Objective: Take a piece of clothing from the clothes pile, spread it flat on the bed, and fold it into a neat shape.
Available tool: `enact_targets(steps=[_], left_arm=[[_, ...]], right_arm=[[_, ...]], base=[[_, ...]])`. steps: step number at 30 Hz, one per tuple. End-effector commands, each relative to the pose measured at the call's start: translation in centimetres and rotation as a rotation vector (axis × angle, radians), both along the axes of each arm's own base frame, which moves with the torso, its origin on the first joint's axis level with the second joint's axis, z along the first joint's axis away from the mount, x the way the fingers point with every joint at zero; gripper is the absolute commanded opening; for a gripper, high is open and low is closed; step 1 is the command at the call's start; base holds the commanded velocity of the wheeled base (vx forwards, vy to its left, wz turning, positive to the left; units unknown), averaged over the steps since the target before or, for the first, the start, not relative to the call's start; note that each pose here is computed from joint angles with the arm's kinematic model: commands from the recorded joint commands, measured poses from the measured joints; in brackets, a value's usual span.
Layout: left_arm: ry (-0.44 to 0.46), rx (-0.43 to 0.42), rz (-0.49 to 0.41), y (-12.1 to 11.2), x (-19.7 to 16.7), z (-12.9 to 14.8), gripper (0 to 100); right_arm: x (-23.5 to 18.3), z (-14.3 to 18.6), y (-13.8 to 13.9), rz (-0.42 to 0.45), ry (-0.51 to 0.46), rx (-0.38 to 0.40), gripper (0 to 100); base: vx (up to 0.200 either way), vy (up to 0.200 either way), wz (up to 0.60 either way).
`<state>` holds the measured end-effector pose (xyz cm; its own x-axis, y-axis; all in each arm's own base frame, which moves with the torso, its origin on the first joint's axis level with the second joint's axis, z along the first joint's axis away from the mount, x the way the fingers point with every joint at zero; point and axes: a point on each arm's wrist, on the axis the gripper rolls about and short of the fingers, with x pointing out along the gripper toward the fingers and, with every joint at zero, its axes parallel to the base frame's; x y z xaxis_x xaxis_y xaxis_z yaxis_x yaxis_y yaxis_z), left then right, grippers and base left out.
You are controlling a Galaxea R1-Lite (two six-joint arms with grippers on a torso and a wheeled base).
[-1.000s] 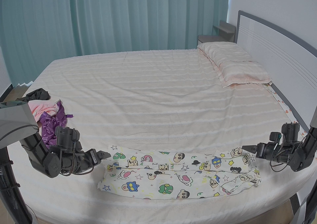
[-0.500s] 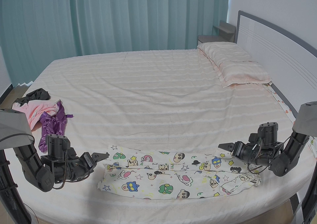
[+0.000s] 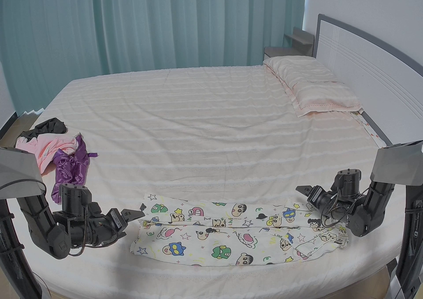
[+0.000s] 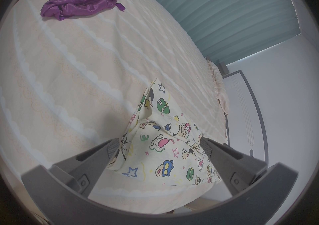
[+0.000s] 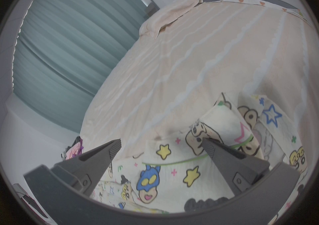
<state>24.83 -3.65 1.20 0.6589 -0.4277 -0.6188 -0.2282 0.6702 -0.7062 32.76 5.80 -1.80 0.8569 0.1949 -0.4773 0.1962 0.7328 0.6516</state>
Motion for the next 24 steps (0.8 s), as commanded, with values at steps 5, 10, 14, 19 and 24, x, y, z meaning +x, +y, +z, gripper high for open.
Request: enact_targets(steps=[5, 10, 14, 19, 24], left_arm=[[-0.016, 0.01, -0.001, -0.2, 0.5, 0.0, 100], [-0.051, 0.072, 0.024, -1.3, 2.8, -0.7, 100], [-0.076, 0.184, 0.004, -2.5, 4.6, -2.0, 100], [-0.042, 0.279, -0.082, -3.6, 5.9, -2.4, 100], [-0.006, 0.39, -0.117, -4.2, 7.1, -2.7, 100]], right_arm=[[-2.8, 1.4, 1.7, -0.044, -0.115, -0.025, 100], [-4.2, 2.4, 2.0, -0.046, -0.124, -0.035, 100], [-5.1, 3.4, 1.9, -0.044, -0.133, -0.023, 100], [-5.3, 3.1, 2.3, -0.031, -0.12, -0.028, 100], [-5.4, 3.2, 2.6, -0.018, -0.12, -0.026, 100]], base=[[0.0, 0.0, 0.0], [0.0, 0.0, 0.0], [0.0, 0.0, 0.0], [0.0, 0.0, 0.0], [0.0, 0.0, 0.0]])
